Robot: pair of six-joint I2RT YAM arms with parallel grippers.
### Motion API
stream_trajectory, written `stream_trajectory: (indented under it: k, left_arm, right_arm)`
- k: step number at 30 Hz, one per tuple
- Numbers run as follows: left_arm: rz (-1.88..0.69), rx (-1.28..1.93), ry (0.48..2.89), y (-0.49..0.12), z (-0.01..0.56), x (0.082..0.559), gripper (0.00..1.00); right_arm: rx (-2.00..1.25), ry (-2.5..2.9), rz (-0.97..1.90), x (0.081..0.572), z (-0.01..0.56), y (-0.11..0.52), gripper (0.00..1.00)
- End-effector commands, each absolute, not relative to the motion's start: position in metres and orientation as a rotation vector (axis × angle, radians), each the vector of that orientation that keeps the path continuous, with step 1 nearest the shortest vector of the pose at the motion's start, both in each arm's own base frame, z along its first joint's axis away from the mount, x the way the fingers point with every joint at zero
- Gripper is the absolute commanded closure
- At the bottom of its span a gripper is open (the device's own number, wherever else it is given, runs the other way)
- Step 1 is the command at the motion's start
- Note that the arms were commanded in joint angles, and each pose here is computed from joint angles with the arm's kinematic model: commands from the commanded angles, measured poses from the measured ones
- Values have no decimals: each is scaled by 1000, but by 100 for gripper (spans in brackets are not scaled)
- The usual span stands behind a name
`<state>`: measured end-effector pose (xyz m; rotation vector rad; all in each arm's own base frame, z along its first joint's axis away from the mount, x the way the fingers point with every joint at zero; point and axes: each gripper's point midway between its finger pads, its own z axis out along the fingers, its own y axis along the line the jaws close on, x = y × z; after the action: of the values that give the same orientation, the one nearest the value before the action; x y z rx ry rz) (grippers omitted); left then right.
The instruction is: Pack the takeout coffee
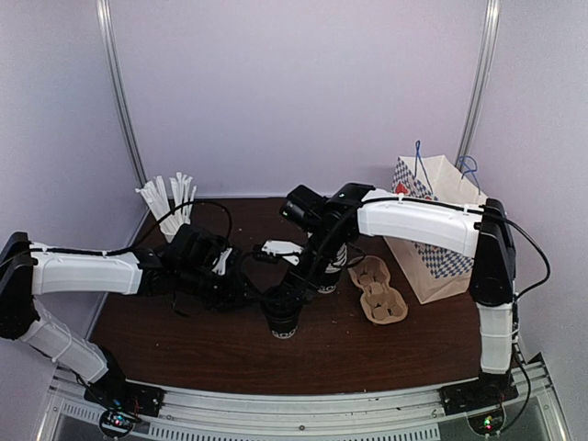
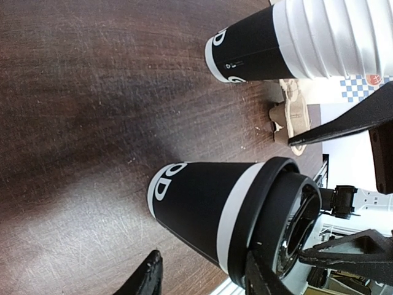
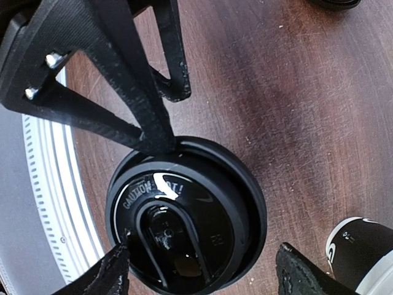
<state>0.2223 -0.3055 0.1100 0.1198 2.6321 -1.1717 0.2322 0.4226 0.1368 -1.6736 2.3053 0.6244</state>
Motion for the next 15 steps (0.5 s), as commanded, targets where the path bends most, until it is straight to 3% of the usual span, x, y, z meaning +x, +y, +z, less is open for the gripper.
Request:
stream_trajectory:
  k: [1, 7, 15]
  left_arm:
    - [-1138, 157, 2649, -306, 105, 228, 53]
    - [-1152, 210, 2651, -316, 103, 247, 54]
    - [-1144, 287, 2664, -328, 102, 257, 53]
  right_arm:
    - [-1692, 2303, 738, 214, 157, 419, 19]
    - [-1720, 2353, 1031, 176, 157, 417, 19]
    - [-1689, 2355, 1149, 160, 166, 412, 19]
